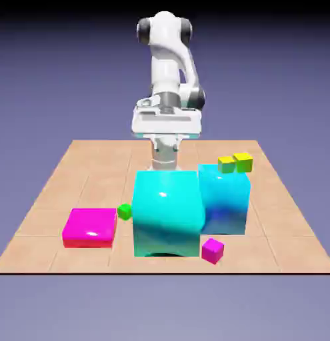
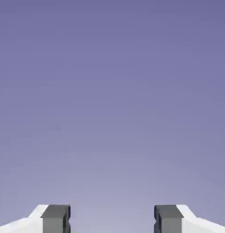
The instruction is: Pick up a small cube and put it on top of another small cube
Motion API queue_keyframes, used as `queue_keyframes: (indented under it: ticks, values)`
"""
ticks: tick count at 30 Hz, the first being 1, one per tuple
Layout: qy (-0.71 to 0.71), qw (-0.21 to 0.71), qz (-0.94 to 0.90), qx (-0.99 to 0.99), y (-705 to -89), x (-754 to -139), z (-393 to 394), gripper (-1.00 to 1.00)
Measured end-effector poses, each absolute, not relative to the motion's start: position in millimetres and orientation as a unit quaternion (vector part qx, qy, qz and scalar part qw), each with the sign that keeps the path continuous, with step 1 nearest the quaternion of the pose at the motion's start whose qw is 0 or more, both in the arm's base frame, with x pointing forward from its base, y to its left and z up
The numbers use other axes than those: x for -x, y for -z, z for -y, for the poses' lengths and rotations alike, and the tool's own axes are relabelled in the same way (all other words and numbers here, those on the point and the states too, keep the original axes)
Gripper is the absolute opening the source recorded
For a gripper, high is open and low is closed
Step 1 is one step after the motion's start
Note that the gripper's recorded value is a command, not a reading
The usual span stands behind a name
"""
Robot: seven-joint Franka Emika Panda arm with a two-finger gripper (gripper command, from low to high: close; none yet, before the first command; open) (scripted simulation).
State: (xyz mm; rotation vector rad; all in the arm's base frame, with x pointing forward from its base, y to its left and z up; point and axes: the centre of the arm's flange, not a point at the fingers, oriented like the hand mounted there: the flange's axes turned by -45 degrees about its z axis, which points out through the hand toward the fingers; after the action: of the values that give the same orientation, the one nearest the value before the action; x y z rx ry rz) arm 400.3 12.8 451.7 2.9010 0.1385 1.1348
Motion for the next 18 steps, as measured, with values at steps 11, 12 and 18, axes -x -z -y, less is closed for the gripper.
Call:
queue_keyframes:
  ticks: [11, 12, 18]
  values:
    - [-0.137, 0.057, -0.206, -0.967, -369, -480, -91, 0.00]
    - [-0.117, 0.060, -0.222, -0.966, -360, -485, -100, 0.00]
    - [0.004, 0.080, -0.299, -0.951, -302, -509, -142, 0.00]
